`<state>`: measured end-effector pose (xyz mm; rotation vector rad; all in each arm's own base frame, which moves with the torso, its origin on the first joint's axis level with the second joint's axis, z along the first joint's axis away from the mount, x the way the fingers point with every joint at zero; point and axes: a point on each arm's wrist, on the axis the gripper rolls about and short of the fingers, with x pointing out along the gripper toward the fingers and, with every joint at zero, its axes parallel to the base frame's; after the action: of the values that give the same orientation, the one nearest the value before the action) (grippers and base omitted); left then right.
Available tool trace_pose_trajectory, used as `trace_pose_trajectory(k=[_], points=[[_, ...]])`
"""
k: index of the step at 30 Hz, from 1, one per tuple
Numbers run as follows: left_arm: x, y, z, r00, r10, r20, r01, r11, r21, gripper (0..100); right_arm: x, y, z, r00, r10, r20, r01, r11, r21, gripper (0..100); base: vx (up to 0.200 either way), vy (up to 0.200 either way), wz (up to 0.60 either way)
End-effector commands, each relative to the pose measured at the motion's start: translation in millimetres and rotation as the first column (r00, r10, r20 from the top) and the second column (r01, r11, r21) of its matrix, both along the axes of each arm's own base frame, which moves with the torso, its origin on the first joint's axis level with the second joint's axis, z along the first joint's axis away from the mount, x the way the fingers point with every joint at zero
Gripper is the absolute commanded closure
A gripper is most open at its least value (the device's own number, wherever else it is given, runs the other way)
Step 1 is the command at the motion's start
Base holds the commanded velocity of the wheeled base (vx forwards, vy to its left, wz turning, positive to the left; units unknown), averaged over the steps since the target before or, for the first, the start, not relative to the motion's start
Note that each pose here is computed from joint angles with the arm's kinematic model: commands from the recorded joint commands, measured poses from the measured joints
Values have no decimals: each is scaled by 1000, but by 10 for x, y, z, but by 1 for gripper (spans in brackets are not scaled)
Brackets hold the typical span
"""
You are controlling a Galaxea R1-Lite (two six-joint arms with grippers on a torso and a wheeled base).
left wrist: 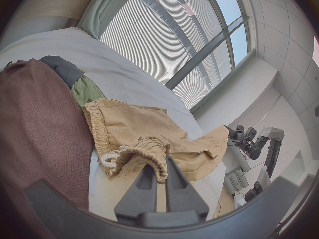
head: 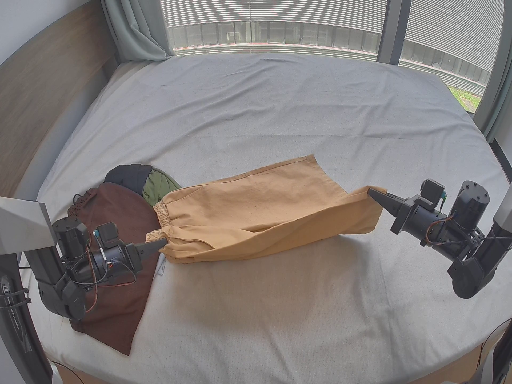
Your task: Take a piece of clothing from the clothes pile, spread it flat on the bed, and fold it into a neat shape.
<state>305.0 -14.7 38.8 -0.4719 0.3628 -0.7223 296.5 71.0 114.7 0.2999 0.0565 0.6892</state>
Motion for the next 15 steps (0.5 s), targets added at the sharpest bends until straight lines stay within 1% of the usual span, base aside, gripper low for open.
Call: trace_pose_trajectory(k=[1,7,9,15], points=[[22,4,19,1000,13,-2,-13,1000,-13,100,118,15,-48,1000,-3,2,3,1000,0,100,0,0,0],[59,7,41,1000,29,7,-29,999,-17,100,229,26,-34,1000,-13,25,13,1000,7,100,0,0,0],[84,2,56,998,55,10,-55,998,-21,100,307,40,-20,998,-40,43,39,999,12,100,0,0,0],[144,-28,82,995,104,5,-103,994,-42,100,547,71,31,995,-46,91,42,998,38,100,0,0,0]])
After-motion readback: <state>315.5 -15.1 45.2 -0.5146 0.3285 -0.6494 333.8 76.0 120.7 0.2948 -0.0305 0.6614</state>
